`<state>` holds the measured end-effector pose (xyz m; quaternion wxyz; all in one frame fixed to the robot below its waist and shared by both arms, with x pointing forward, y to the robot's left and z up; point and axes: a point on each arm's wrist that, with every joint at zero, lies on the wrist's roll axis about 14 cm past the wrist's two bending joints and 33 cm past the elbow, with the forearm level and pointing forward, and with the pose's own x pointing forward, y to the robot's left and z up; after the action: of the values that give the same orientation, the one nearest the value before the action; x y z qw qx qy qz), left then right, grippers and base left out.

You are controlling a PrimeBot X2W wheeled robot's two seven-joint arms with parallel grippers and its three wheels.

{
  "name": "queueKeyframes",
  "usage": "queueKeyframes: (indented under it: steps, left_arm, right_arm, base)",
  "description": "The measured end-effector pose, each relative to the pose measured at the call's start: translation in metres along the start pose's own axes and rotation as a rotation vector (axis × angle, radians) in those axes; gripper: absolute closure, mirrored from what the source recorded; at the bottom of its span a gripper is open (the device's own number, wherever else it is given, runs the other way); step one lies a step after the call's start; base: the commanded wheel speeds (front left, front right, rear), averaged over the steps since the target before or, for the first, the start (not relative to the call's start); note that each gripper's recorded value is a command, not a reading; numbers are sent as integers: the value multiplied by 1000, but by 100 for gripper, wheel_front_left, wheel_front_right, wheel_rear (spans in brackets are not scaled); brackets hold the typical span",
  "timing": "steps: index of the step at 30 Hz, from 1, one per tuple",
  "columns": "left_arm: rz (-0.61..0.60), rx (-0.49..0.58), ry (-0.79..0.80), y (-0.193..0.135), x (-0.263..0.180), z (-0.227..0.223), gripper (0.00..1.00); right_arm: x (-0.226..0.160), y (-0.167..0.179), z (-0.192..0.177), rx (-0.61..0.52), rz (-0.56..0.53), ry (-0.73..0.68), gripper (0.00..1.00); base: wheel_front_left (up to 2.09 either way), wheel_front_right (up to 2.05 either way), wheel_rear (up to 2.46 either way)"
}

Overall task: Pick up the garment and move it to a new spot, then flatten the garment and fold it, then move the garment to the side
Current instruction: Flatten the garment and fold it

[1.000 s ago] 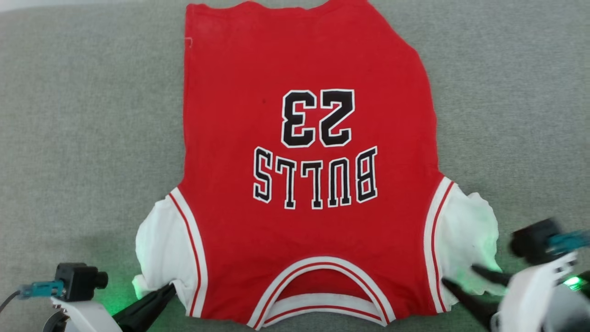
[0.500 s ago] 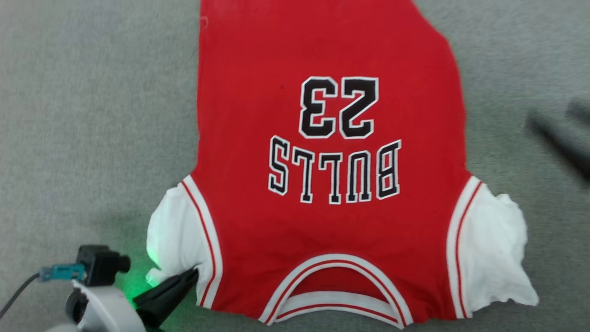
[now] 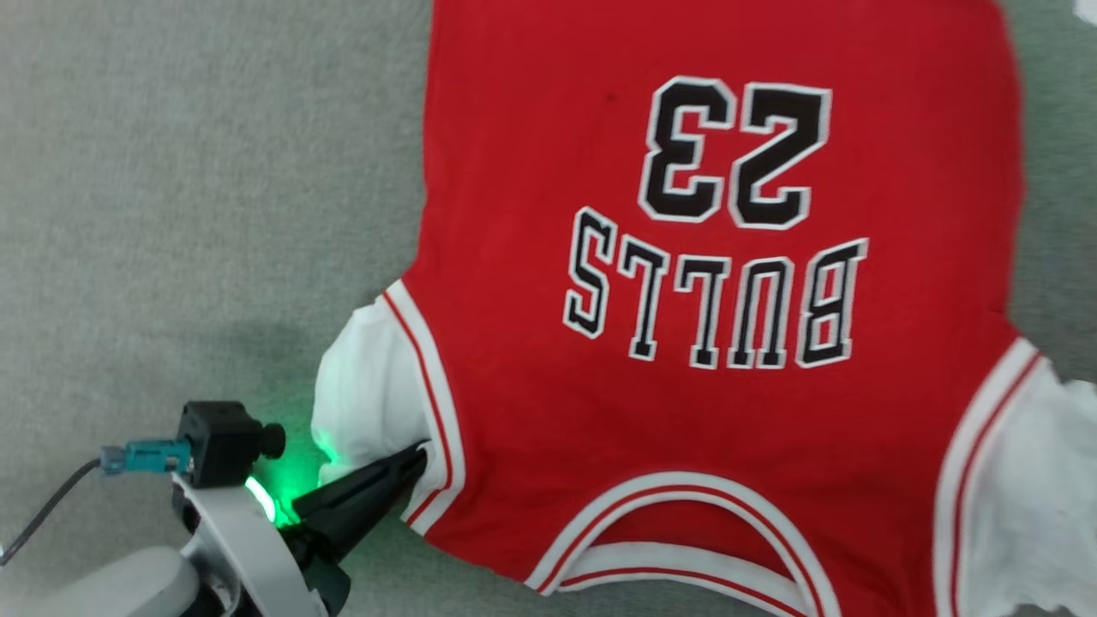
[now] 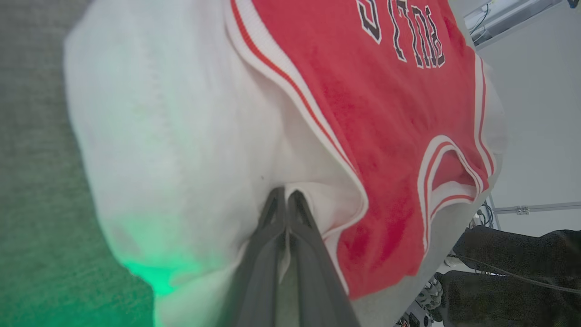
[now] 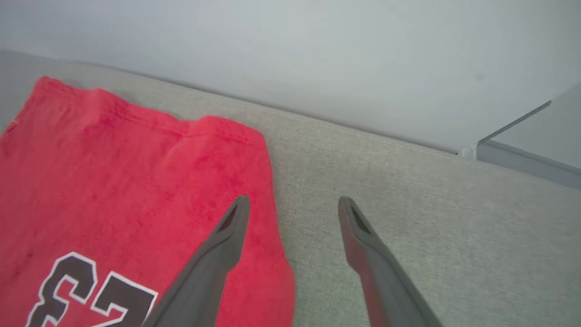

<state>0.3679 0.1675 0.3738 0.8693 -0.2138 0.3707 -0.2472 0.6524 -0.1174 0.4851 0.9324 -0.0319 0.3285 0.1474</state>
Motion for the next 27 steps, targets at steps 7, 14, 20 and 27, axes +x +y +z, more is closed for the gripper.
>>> queueKeyframes:
  steps: [7,14,20,27]
  left_arm:
    - [7,-21,3,6,3,-3,100]
    - [11,-42,5,11,6,-4,100]
    - [6,-55,-1,11,8,-2,100]
    - [5,-63,-23,10,8,4,100]
  right_arm:
    - [57,20,-47,-12,42,211,0]
    - [82,22,-67,-49,39,289,0]
    - [82,24,-68,-57,53,306,100]
    - [74,22,-64,-30,57,269,100]
  base:
    - [0,0,0]
    - [0,0,0]
    - [0,0,0]
    - [0,0,0]
